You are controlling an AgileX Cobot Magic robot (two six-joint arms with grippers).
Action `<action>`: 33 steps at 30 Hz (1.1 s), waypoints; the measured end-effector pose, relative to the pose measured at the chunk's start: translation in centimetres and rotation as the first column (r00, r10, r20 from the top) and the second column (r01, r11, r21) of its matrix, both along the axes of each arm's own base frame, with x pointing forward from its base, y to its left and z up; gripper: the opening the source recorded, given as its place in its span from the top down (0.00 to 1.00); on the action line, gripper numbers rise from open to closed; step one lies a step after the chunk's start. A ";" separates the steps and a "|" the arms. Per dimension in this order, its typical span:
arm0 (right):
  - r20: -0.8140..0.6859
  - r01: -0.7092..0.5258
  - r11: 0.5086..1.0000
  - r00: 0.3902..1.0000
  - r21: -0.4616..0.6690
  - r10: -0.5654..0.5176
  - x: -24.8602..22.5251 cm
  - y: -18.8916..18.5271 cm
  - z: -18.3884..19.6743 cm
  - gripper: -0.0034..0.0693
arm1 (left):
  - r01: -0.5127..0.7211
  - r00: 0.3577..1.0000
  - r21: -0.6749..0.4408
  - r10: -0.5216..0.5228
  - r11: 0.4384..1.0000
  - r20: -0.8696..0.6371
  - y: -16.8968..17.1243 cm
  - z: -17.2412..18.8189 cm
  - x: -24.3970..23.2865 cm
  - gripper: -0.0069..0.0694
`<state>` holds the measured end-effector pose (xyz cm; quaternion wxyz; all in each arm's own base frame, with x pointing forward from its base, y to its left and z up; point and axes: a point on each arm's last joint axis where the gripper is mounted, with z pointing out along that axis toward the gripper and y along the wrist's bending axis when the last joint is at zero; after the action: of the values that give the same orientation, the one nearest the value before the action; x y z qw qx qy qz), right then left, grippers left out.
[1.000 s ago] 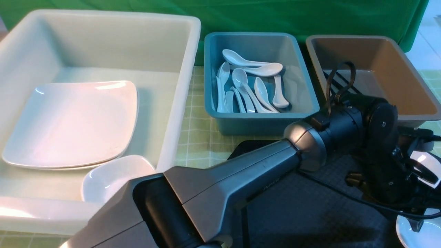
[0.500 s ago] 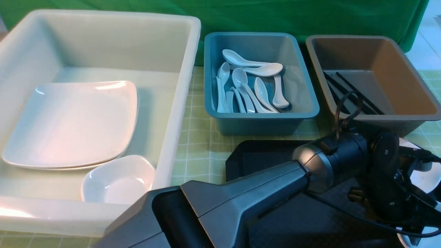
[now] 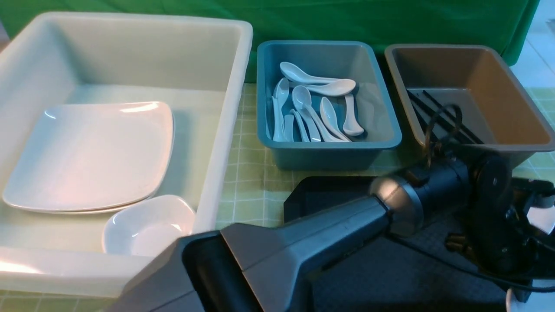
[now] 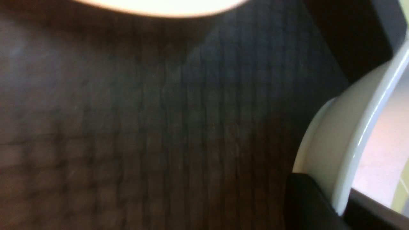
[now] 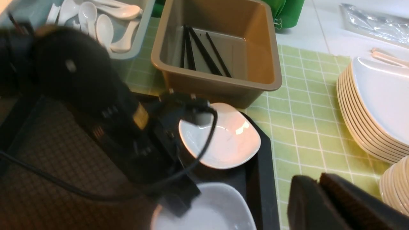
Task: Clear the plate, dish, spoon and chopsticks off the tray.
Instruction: Use the left arm to grab a small plate from the dinner plate, then use the left arm to put the small plate into the large storage box on the left
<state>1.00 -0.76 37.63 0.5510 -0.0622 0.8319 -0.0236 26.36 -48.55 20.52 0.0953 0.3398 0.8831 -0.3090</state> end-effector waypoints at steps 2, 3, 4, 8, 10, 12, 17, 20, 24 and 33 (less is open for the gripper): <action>-0.001 0.000 1.000 1.000 0.000 0.000 0.0 0.0 0.0 0.88 | 0.003 1.000 -0.001 -0.003 1.000 0.024 0.5 1.3 0.3 0.90; -0.002 0.000 1.000 1.000 0.000 0.000 0.0 0.0 0.0 0.88 | 0.006 0.997 -0.013 -0.005 1.000 0.082 1.6 4.2 0.5 0.90; -0.002 0.000 1.000 1.000 0.000 0.000 0.0 0.0 0.0 0.88 | -0.001 0.992 -0.029 0.005 1.000 0.130 2.6 6.5 0.9 0.90; -0.002 0.000 1.000 1.000 0.000 0.000 0.0 0.0 0.0 0.88 | -0.076 0.945 -0.096 0.102 0.992 0.310 8.7 16.4 2.3 0.90; -0.004 0.000 1.000 1.000 0.000 0.000 0.0 0.0 0.0 0.88 | -0.124 0.907 -0.127 0.164 0.984 0.387 12.7 20.7 3.1 0.90; -0.003 0.000 1.000 1.000 0.001 0.000 0.0 0.0 0.0 0.88 | -0.149 0.868 -0.164 0.209 0.975 0.450 16.0 24.1 3.3 0.90; 0.022 -0.003 1.000 1.000 0.002 0.002 0.1 0.0 0.2 0.88 | -0.309 0.747 -0.262 0.404 0.914 0.528 27.4 31.2 3.0 0.90; 0.041 -0.004 1.000 0.999 0.004 0.004 0.1 0.0 0.3 0.88 | -0.424 0.707 -0.186 0.452 0.886 0.543 33.3 30.7 2.6 0.90; 0.067 -0.007 1.000 0.998 0.005 0.006 0.2 0.1 0.6 0.88 | -0.613 0.705 -0.021 0.559 0.790 0.437 40.1 25.5 3.2 0.90; 0.129 -0.015 1.000 0.992 0.012 0.013 0.4 0.2 1.1 0.86 | -0.901 0.433 -0.015 0.900 0.434 0.054 50.0 12.4 0.6 0.90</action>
<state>1.39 -0.60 38.75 0.6042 -0.0629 0.7942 -0.0185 26.99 1.44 32.93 0.2661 -0.1729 0.9281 -0.1948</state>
